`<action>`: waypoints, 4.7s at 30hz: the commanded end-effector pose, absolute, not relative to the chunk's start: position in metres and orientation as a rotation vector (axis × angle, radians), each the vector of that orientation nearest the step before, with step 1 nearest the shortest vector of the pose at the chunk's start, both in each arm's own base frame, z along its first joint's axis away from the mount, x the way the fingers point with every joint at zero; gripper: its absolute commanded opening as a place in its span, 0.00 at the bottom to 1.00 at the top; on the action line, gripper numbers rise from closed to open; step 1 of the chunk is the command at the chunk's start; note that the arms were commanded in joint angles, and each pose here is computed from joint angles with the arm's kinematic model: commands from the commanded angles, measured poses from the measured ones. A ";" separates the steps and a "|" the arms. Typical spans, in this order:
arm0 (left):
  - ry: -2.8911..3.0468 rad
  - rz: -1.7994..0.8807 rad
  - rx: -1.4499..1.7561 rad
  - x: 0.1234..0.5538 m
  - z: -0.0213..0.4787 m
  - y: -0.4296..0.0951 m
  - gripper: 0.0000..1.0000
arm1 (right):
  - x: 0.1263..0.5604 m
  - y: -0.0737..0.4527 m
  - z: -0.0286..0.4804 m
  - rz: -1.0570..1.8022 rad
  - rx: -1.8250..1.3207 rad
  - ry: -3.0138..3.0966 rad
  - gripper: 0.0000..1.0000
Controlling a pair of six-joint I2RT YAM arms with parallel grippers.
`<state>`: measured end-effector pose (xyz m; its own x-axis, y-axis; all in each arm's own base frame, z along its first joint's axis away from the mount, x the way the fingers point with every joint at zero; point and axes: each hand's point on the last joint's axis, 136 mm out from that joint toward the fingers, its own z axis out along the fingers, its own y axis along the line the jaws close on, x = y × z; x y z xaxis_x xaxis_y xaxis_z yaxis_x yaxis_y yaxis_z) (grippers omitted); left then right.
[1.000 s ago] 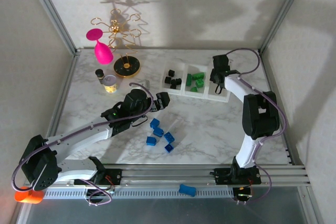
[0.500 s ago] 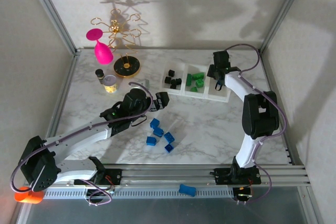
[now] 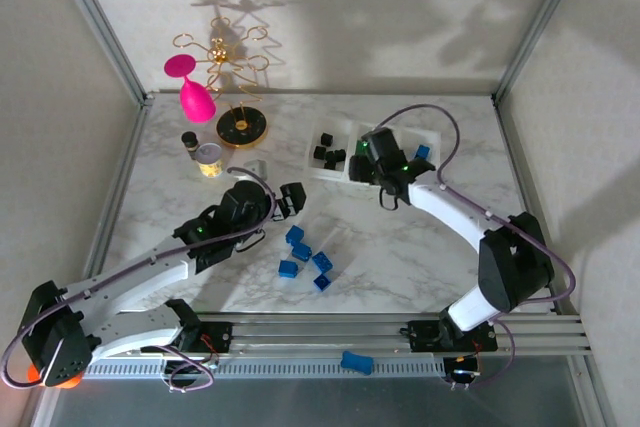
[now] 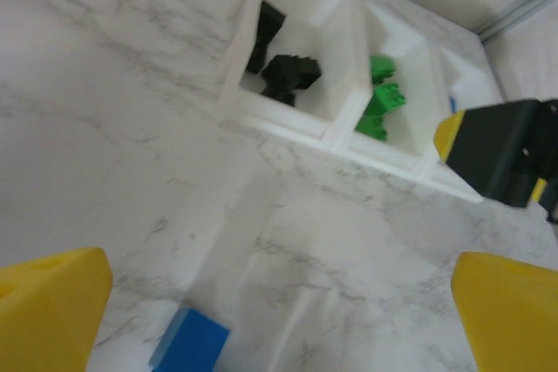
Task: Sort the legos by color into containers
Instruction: Place the lego in the container, then pick up the lego from the center of the table, then place the lego in the container, then pick up the lego from the bottom-center of the table.
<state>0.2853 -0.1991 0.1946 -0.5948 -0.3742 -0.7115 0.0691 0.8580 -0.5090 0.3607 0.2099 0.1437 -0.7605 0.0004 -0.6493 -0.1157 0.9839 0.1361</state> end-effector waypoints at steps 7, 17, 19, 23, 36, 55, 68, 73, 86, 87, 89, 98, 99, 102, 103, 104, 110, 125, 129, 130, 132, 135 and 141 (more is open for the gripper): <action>2.145 -0.487 -0.360 0.267 0.173 -0.156 1.00 | 0.276 0.296 0.113 0.399 -0.329 2.509 0.80; 2.126 -0.434 -0.471 0.252 0.165 -0.125 1.00 | 0.237 0.361 0.080 0.484 -0.588 2.492 0.85; 2.112 -0.436 -0.494 0.250 0.165 -0.120 1.00 | 0.236 0.369 0.076 0.467 -0.646 2.473 0.86; 2.085 -0.434 -0.535 0.248 0.167 -0.112 1.00 | 0.241 0.375 0.060 0.405 -0.707 2.480 0.86; 2.068 -0.414 -0.569 0.246 0.168 -0.101 1.00 | 0.250 0.390 0.035 0.331 -0.795 2.504 0.76; 2.059 -0.426 -0.569 0.249 0.172 -0.101 1.00 | 0.256 0.386 0.032 0.305 -0.746 2.549 0.52; 2.022 -0.504 -0.519 0.262 0.199 -0.120 1.00 | 0.292 0.334 0.105 0.418 -0.476 2.515 0.46; 2.042 -0.557 -0.438 0.272 0.208 -0.143 1.00 | 0.327 0.268 0.133 0.313 -0.252 2.479 0.46; 2.080 -0.701 -0.246 0.297 0.221 -0.210 0.99 | 0.418 0.099 0.149 0.059 0.263 2.368 0.47; 2.081 -0.712 -0.236 0.299 0.221 -0.215 1.00 | 0.424 0.092 0.149 0.039 0.278 2.355 0.47; 2.086 -0.726 -0.224 0.301 0.220 -0.222 1.00 | 0.437 0.083 0.145 0.014 0.306 2.344 0.47; 2.101 -0.707 -0.199 0.305 0.216 -0.228 1.00 | 0.490 0.059 0.128 -0.037 0.338 2.341 0.48; 2.103 -0.703 -0.198 0.305 0.215 -0.228 1.00 | 0.495 0.057 0.126 -0.039 0.336 2.344 0.48; 2.106 -0.684 -0.197 0.306 0.214 -0.227 1.00 | 0.507 0.053 0.121 -0.047 0.344 2.348 0.51; 2.105 -0.680 -0.197 0.307 0.215 -0.227 1.00 | 0.510 0.054 0.121 -0.046 0.336 2.348 0.53; 2.108 -0.674 -0.196 0.307 0.214 -0.226 1.00 | 0.512 0.054 0.120 -0.046 0.331 2.348 0.54; 2.111 -0.663 -0.191 0.309 0.212 -0.227 1.00 | 0.519 0.055 0.127 -0.049 0.314 2.340 0.60; 2.113 -0.627 -0.218 0.301 0.208 -0.212 1.00 | 0.440 0.114 0.154 0.161 0.191 2.368 0.64; 2.115 -0.597 -0.246 0.295 0.205 -0.200 0.99 | 0.404 0.138 0.151 0.195 0.105 2.395 0.66; 2.117 -0.588 -0.254 0.293 0.204 -0.197 1.00 | 0.397 0.144 0.150 0.206 0.075 2.400 0.66; 2.117 -0.567 -0.284 0.289 0.200 -0.187 0.99 | 0.379 0.160 0.148 0.231 0.009 2.414 0.67; 2.113 -0.544 -0.320 0.283 0.195 -0.175 1.00 | 0.355 0.180 0.144 0.253 -0.062 2.439 0.68; 2.108 -0.494 -0.391 0.272 0.188 -0.154 1.00 | 0.306 0.235 0.126 0.347 -0.238 2.490 0.71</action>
<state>0.2783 -0.1708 0.1949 -0.5570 -0.4312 -0.7098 -0.0221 0.8621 -0.5063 0.3311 0.2166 0.1331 -0.7778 -0.0627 -0.6254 -0.2099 0.9638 0.1644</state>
